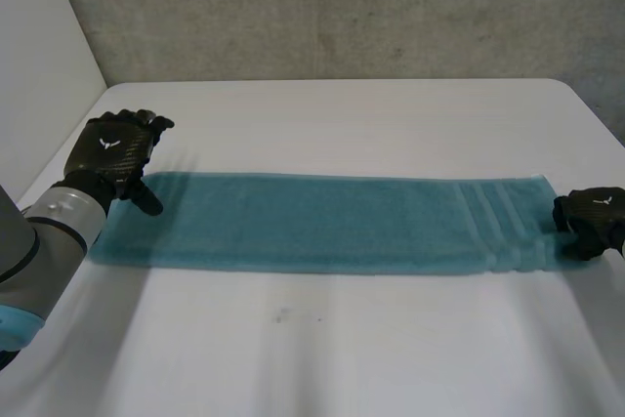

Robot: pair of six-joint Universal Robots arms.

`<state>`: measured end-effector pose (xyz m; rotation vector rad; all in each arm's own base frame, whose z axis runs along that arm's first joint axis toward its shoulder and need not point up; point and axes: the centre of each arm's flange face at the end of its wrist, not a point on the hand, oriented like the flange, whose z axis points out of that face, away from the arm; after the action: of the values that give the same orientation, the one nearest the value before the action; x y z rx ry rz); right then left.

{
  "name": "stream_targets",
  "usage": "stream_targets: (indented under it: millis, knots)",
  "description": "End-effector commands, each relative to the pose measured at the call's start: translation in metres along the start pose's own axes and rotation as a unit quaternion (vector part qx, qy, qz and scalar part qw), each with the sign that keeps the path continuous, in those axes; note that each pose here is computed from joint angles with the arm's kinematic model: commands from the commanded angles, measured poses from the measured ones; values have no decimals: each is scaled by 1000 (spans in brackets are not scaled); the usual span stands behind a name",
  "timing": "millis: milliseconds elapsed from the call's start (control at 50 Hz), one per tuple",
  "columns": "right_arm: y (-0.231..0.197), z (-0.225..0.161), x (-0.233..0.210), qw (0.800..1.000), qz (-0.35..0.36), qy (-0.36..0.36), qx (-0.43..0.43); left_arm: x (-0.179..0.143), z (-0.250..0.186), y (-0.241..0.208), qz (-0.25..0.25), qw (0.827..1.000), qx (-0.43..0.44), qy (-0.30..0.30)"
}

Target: Fold the laundry

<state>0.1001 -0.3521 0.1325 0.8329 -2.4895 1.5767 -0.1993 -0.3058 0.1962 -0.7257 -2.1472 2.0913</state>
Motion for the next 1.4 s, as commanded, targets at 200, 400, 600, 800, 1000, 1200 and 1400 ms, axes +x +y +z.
stream_targets:
  millis: [200, 400, 600, 800, 1000, 1200, 1400]
  knots:
    - [13, 4, 104, 983, -12, 180, -43, -3, 0, -3, 2, 1000, 5, -5]
    - [-14, -5, 138, 962, -95, 250, -57, -3, -2, -8, 4, 1000, 12, -6]
    - [-121, -17, 12, 977, -117, 138, 111, -5, -1, -12, 7, 1000, 20, -9]
    - [-187, -82, -217, 927, -194, -88, 310, -5, -3, -19, 9, 999, 29, -11]
    - [-119, -91, -338, 900, -246, -225, 280, 1, -7, -16, 8, 1000, 24, -2]
    - [-147, -97, -290, 934, -177, -168, 259, 16, -7, -22, 10, 999, 37, 20]
    - [-114, -88, -186, 982, -5, -135, 129, 103, -15, -41, 15, 987, 76, 141]
